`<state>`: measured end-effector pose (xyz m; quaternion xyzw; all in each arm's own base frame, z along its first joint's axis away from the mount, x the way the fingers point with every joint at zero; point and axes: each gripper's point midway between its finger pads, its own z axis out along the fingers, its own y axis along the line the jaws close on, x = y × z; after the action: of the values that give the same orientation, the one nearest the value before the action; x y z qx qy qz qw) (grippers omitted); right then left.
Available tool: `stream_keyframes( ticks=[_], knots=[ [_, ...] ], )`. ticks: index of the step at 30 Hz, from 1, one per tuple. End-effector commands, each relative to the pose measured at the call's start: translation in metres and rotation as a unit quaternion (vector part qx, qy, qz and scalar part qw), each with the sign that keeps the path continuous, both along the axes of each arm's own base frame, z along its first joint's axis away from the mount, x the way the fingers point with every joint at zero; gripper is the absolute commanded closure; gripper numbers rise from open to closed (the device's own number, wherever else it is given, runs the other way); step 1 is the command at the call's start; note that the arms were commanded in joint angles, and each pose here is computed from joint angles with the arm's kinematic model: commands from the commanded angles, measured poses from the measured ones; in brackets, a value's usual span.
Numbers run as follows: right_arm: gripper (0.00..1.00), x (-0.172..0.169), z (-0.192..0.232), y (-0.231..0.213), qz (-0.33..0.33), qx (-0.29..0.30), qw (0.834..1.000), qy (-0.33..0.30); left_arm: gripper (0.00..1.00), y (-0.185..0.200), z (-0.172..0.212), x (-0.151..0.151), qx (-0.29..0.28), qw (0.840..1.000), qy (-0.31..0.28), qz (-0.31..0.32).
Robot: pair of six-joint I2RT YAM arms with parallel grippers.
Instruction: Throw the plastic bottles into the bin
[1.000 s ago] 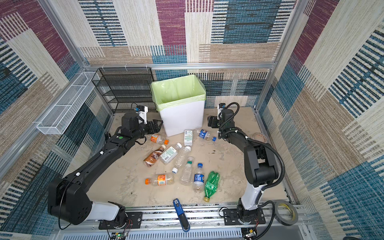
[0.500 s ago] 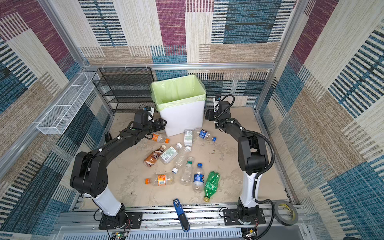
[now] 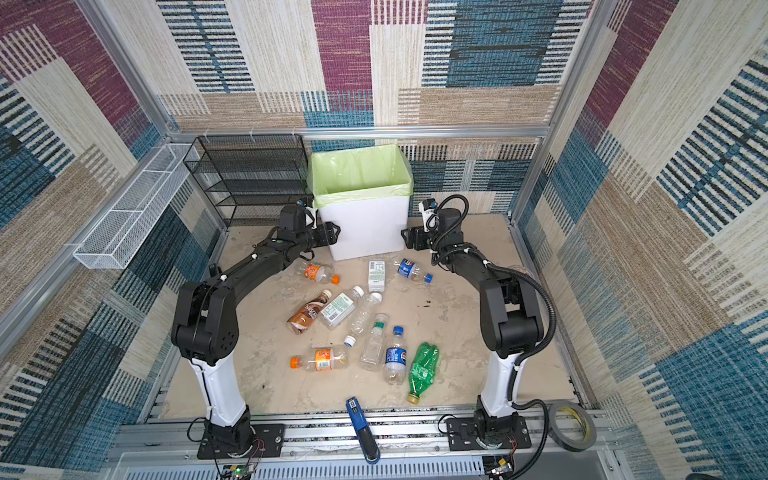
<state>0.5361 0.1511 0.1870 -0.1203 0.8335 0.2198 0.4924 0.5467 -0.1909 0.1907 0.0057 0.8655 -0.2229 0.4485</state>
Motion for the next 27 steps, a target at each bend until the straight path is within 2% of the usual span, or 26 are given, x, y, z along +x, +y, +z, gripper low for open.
stream_keyframes(
  ticks=[1,5,11,19,27],
  knots=[
    [0.15,-0.003,0.006,-0.007,-0.001,-0.027,0.999,-0.02,0.24,0.0,0.007,0.004,0.017,1.0,-0.025,-0.008],
    [0.16,-0.002,-0.014,-0.029,-0.033,-0.064,0.997,0.009,0.24,0.005,0.015,-0.001,0.021,0.999,-0.039,-0.003],
    [0.16,0.024,-0.01,-0.058,-0.089,-0.058,0.994,0.008,0.24,0.011,0.018,-0.012,0.031,0.999,-0.04,-0.001],
    [0.18,0.07,-0.004,-0.042,-0.064,-0.056,0.996,0.011,0.25,0.011,0.006,-0.009,0.031,0.999,-0.025,0.003],
    [0.18,0.054,0.013,0.008,0.019,-0.047,0.998,-0.024,0.26,0.013,0.001,-0.004,0.038,0.999,-0.021,0.005]
  ],
)
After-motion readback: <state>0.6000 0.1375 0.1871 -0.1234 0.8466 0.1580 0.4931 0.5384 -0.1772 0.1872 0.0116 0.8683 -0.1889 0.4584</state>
